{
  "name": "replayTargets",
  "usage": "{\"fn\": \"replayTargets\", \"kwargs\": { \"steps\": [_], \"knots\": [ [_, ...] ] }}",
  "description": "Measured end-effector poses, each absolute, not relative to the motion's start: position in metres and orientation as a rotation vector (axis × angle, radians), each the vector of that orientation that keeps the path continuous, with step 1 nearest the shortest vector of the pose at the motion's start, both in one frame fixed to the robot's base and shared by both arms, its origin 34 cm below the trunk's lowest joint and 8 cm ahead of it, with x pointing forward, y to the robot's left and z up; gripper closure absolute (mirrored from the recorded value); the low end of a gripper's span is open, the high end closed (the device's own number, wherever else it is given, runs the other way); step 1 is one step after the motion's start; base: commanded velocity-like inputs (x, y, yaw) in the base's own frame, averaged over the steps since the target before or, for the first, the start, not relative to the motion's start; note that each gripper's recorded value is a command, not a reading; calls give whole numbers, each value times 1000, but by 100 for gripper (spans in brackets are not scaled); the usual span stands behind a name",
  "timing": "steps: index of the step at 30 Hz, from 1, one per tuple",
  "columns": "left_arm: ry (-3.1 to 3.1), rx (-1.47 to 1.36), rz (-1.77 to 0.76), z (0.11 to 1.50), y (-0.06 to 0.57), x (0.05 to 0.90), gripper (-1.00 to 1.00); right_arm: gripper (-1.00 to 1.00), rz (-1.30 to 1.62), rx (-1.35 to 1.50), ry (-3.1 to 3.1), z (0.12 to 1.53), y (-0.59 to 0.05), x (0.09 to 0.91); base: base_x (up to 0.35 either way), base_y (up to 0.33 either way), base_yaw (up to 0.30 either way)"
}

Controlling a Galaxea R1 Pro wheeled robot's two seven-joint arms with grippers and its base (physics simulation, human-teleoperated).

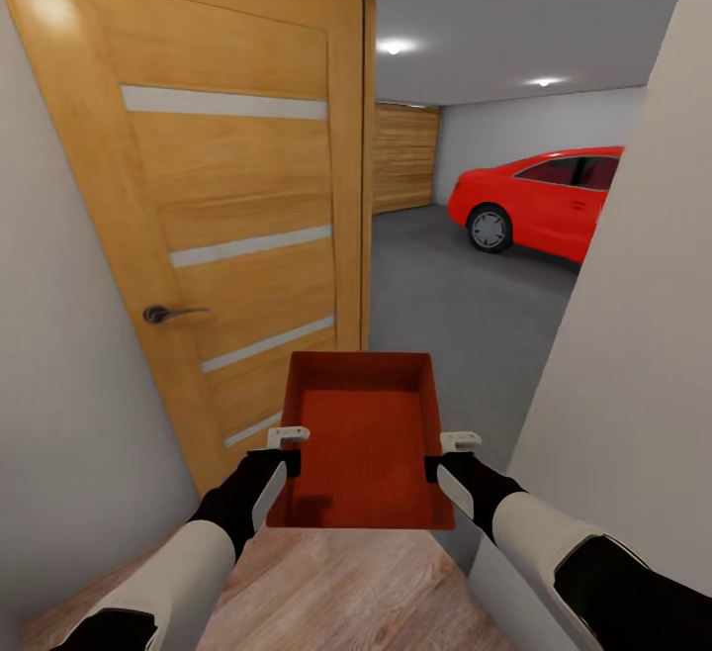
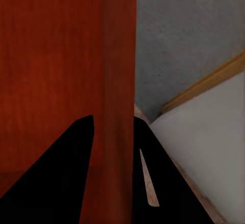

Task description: Move the two storage containers from the living room to the garage. In the garage, place one container on the floor and stack the other container on top of it (either order is fine).

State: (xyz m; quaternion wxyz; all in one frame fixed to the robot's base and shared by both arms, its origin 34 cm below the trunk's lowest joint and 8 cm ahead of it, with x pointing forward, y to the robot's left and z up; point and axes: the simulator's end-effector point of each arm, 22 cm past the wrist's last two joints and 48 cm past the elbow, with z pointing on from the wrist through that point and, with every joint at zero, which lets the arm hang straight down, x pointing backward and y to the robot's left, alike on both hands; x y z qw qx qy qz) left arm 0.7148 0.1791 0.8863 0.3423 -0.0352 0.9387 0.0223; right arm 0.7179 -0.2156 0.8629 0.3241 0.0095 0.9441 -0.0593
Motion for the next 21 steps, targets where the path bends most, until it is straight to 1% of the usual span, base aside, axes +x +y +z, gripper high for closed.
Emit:
{"fn": "replayTargets", "kwargs": {
  "steps": [4,21],
  "knots": [
    [2438,-89,60,887,180,716,100,100,-156,34,2474,863,-215,718,18,15,-178],
    [2439,-89,59,887,180,715,100,100,-156,33,2475,863,-215,718,0,0,-240]
  ]
}}
